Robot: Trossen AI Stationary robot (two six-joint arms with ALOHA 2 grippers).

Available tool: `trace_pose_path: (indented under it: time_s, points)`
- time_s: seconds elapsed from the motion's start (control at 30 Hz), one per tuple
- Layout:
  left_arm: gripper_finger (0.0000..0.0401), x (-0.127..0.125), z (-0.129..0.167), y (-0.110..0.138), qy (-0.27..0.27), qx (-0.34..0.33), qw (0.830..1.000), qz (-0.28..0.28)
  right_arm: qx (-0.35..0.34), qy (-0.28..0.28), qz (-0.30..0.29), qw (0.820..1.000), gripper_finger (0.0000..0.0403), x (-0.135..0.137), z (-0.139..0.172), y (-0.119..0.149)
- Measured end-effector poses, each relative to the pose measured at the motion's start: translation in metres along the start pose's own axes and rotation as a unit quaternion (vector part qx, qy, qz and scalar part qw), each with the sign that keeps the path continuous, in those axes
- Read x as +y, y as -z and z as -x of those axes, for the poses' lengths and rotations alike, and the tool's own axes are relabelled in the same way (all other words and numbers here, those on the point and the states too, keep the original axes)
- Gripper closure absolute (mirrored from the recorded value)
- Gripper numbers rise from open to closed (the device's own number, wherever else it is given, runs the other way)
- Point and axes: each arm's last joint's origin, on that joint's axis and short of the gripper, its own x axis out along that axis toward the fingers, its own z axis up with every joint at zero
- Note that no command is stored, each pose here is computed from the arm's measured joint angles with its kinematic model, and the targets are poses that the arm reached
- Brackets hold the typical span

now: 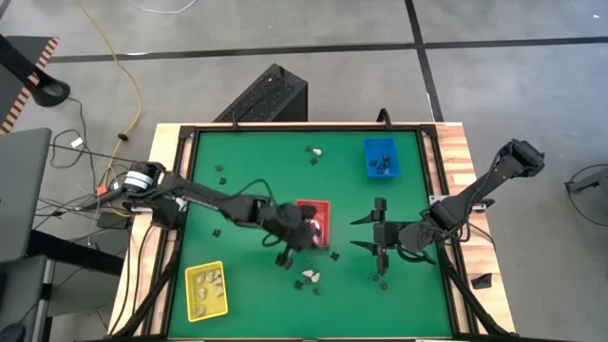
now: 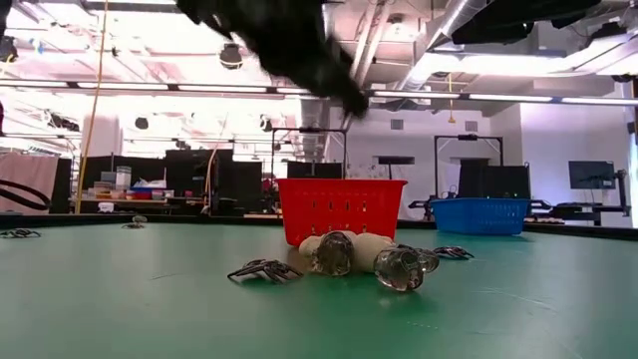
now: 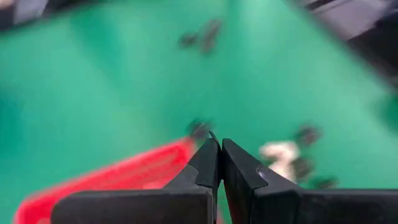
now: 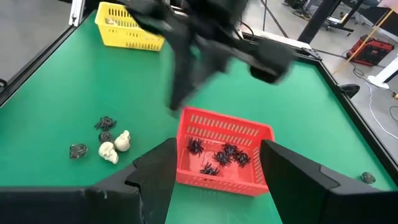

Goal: Sort Halloween decoration
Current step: Put the black spider toy into the red bin, then put the black skull toy into the blue bin

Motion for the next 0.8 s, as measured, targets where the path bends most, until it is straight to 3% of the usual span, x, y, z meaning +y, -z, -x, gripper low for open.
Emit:
trace_pose_path:
  time_s: [0.27,0.4,0.67,0.8]
  points:
    - [0.04,0.054,-0.011,0.037,-0.054,0.061,0.989,0.126,0.01,0.001,0.008,1.0,0.0145,0.0,0.0,0.002]
    - [0.0376,0.059,-0.009,0.04,-0.061,0.071,0.988,0.125,0.013,0.001,0.009,1.0,0.0145,0.0,0.0,0.003]
    - [0.0286,0.055,-0.009,0.039,-0.06,0.072,0.989,0.117,0.015,0.001,0.011,1.0,0.0145,0.0,0.0,0.003]
    - [0.0254,0.051,0.012,0.028,-0.057,0.076,0.989,0.113,0.015,0.001,0.011,1.0,0.0145,0.0,0.0,0.003]
